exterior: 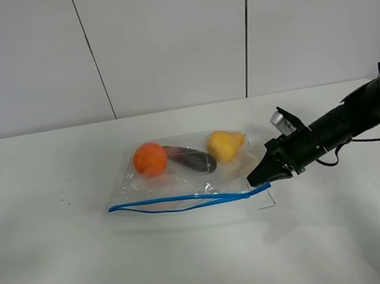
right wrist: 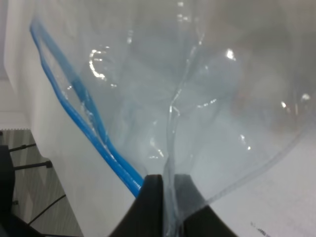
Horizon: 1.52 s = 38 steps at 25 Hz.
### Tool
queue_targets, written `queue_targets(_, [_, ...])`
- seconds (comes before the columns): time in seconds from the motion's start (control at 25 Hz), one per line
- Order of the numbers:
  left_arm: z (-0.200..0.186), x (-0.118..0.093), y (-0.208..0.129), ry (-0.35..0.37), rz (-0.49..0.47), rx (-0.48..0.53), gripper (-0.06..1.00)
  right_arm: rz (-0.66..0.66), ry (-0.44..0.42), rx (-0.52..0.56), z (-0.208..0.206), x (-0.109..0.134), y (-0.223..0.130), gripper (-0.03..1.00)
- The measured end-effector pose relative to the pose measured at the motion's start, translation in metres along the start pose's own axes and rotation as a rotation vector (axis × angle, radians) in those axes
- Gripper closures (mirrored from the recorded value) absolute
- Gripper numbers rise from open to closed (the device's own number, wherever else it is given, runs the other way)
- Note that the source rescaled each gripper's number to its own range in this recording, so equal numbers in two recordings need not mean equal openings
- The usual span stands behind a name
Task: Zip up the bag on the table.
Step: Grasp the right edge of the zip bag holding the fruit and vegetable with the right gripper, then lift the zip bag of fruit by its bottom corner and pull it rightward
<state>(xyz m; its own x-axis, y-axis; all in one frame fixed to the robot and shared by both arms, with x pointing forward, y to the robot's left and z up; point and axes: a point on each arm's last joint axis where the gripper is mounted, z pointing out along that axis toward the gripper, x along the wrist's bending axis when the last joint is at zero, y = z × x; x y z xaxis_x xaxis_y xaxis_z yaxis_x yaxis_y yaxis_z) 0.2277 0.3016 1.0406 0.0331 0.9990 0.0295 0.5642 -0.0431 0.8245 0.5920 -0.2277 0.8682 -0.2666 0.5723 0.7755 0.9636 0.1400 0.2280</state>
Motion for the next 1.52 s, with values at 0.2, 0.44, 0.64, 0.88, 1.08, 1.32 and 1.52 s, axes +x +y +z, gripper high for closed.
queue_targets(0.2, [0.000,0.000,0.000,0.000,0.000,0.000,0.14,0.000,0.008,0.004,0.000,0.001,0.000,0.97])
queue_targets(0.44, [0.000,0.000,0.000,0.000,0.000,0.000,0.14,0.008,0.034,0.010,0.000,0.003,-0.001,0.97])
queue_targets(0.64, [0.000,0.000,0.000,0.000,0.000,0.000,0.14,0.031,0.096,0.012,-0.001,0.009,0.000,0.97])
queue_targets(0.88, [0.000,0.000,0.000,0.000,0.000,0.000,0.14,0.066,0.138,0.006,-0.006,0.017,0.012,0.97])
queue_targets(1.08, [0.000,0.001,0.000,0.006,0.002,0.000,0.14,0.070,0.124,-0.016,-0.016,0.028,0.023,0.97])
queue_targets(1.32, [0.000,0.001,0.000,0.007,0.003,-0.002,0.14,0.023,0.105,-0.055,-0.038,0.057,0.028,0.97])
queue_targets(1.52, [-0.009,0.000,0.015,-0.007,0.036,-0.049,0.14,0.023,0.095,-0.056,-0.043,0.063,0.028,0.97])
